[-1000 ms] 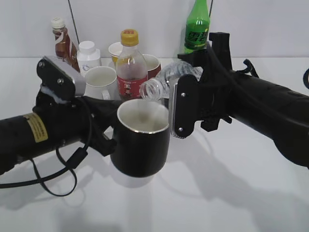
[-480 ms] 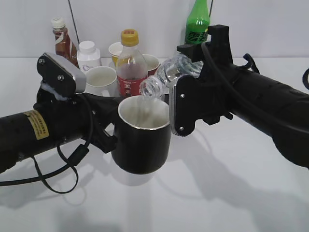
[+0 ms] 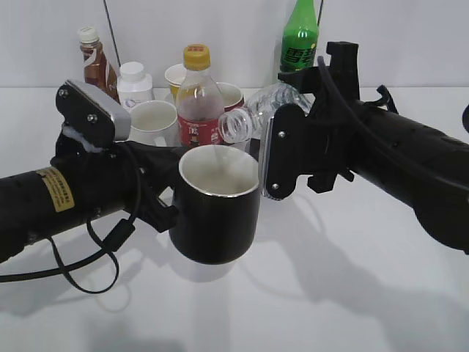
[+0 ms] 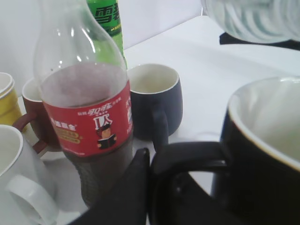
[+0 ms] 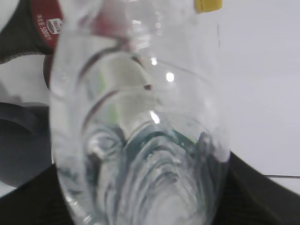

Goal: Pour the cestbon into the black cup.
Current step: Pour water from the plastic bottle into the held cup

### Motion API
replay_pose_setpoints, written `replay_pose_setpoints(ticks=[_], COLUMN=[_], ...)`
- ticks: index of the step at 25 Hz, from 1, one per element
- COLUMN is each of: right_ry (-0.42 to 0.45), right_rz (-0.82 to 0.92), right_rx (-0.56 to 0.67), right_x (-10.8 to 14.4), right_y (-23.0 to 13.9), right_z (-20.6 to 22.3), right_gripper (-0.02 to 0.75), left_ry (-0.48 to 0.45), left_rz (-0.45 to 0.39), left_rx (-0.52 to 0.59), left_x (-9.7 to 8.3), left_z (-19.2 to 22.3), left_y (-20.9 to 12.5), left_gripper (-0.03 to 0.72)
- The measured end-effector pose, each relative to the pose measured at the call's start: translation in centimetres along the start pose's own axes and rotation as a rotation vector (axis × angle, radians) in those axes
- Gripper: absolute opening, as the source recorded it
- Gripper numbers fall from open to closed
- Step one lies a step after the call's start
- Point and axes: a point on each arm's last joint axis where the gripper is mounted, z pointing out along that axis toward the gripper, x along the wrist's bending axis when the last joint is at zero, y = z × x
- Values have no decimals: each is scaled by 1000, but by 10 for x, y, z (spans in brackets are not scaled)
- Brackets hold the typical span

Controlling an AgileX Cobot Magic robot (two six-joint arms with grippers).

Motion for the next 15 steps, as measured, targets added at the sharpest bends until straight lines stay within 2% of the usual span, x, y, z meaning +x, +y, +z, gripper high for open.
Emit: replay_pose_setpoints(ticks=[11,15], right_ry=[-5,-7], right_rz=[-60,35], right_rx=[-2,-2], right_x=[0,-1], right_y=[0,0], right_z=[0,0], right_gripper=[484,484], left_ry=[0,2], left_rz=[-1,0], left_rx=[0,0], left_x=[0,0], left_z=[0,0], left_y=[0,0], left_gripper=[47,47])
